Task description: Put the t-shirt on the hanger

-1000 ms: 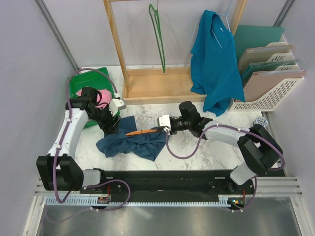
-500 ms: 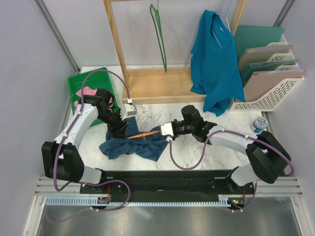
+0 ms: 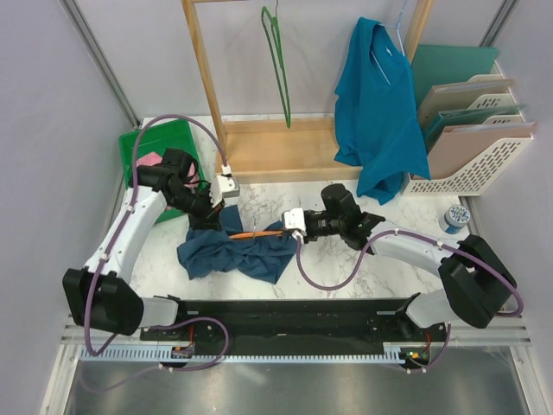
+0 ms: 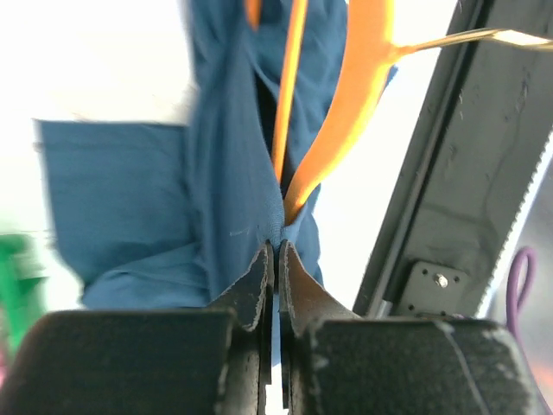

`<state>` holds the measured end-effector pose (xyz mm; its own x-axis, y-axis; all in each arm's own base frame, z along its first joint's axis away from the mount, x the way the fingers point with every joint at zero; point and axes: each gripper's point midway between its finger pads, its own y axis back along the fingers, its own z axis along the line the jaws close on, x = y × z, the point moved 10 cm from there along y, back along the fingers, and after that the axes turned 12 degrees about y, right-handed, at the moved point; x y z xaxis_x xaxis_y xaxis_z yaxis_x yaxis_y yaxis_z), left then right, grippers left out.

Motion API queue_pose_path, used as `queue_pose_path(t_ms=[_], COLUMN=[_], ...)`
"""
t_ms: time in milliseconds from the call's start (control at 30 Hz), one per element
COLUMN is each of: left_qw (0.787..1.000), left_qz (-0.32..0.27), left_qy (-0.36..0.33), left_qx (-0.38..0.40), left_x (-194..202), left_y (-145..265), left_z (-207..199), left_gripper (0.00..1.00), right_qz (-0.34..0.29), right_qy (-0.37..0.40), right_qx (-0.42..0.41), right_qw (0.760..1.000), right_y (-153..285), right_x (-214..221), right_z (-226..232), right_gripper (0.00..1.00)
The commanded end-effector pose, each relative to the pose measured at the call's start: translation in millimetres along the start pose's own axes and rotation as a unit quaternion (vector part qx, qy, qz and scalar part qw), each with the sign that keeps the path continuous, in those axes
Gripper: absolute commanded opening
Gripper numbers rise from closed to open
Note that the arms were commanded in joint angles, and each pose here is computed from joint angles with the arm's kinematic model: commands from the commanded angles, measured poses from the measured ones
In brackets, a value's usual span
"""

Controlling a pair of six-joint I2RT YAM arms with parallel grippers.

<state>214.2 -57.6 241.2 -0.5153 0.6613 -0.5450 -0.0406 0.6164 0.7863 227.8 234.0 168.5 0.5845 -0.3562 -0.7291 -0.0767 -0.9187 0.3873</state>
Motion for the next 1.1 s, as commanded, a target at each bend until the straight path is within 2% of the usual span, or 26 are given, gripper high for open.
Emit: queue_pose_path(t_ms=[0, 67, 233, 533, 633, 767, 900, 1067], left_qw=[0.993, 0.994, 0.996, 0.991, 0.987, 0.984, 0.985, 0.987], left_qz=[-0.107, -0.102, -0.086, -0.133, -0.151, -0.151, -0.125, -0.12], left_qy=[-0.028, -0.029, -0.019, -0.028, -0.032, -0.039, -0.088, -0.097], left_qx=[-0.035, -0.03, -0.003, -0.006, -0.036, -0.089, -0.077, -0.045], left_x=[-33.7, -40.8, -39.4, -71.0, -84.6, -95.9, -101.5, -107.9], left_y=[33.4, 31.7, 18.1, 27.5, 38.5, 51.8, 44.2, 35.6], left_z=[-23.2, -30.7, -40.0, -49.0, -46.8, -43.0, -62.4, -81.9], left_gripper=[0.02, 0.02, 0.02, 0.02, 0.02, 0.02, 0.02, 0.02], right_qz=[-0.033, -0.039, -0.072, -0.131, -0.157, -0.159, -0.18, -0.218], right_qy=[-0.091, -0.137, -0.169, -0.206, -0.201, -0.174, -0.16, -0.157], right_qx=[-0.002, 0.005, 0.054, 0.084, 0.101, 0.103, 0.122, 0.161], right_qw=[0.995, 0.99, 0.982, 0.966, 0.962, 0.966, 0.963, 0.949], right_y=[2.8, 0.7, -0.6, -10.3, -8.3, 2.1, 4.1, -2.3], right_x=[-17.2, -19.2, -26.0, -32.8, -33.9, -29.6, -33.3, -43.5], right_z=[-6.2, -6.9, -22.0, -36.0, -31.0, -13.9, -12.7, -36.4], right_gripper=[0.0, 0.0, 0.0, 0.0, 0.0, 0.0, 0.0, 0.0])
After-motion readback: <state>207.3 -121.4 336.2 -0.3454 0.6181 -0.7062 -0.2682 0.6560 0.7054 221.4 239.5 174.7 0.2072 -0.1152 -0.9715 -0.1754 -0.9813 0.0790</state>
